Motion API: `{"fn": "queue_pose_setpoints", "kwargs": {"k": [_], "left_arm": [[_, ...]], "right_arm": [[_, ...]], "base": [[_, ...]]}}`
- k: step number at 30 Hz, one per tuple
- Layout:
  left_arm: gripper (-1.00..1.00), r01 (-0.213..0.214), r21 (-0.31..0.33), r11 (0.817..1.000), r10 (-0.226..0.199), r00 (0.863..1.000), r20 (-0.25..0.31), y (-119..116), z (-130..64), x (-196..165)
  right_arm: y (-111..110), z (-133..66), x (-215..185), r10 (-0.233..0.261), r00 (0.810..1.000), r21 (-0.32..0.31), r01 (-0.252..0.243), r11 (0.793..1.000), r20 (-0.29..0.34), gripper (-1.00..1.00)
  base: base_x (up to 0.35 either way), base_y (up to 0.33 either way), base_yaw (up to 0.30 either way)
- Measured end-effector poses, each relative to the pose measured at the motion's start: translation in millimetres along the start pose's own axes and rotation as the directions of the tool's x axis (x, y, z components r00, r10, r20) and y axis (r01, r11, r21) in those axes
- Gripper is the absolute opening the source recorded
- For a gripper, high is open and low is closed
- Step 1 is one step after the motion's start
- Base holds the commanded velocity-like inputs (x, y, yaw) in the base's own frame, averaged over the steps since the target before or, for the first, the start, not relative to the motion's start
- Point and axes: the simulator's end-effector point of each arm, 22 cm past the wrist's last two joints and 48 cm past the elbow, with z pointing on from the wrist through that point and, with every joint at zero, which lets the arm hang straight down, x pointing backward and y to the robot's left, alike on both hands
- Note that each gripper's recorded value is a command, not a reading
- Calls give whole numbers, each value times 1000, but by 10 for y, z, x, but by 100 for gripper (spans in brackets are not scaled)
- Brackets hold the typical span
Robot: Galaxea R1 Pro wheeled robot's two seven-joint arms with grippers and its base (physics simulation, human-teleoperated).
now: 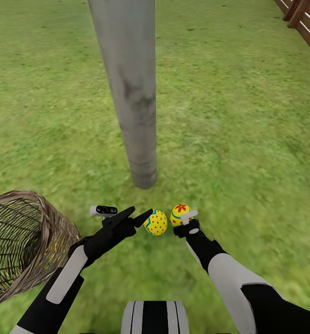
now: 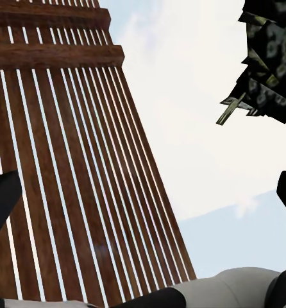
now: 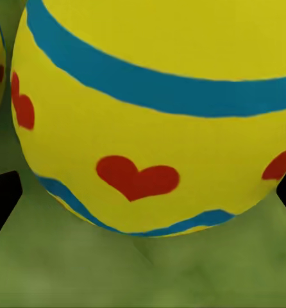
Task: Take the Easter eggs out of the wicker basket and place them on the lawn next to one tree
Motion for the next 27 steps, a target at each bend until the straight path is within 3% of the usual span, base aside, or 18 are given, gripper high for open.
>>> {"fn": "queue_pose_setpoints", "kwargs": {"k": [17, 27], "left_arm": [[100, 2, 1, 1000, -2, 1000, 2, 1, -2, -5], [100, 2, 0, 1000, -2, 1000, 2, 7, -3, -3]], "right_arm": [[3, 0, 0, 0, 1000, -1, 0, 1000, 0, 100], [3, 4, 4, 0, 1000, -1, 0, 1000, -1, 100]], "base": [[-1, 0, 0], [-271, 0, 0]]}}
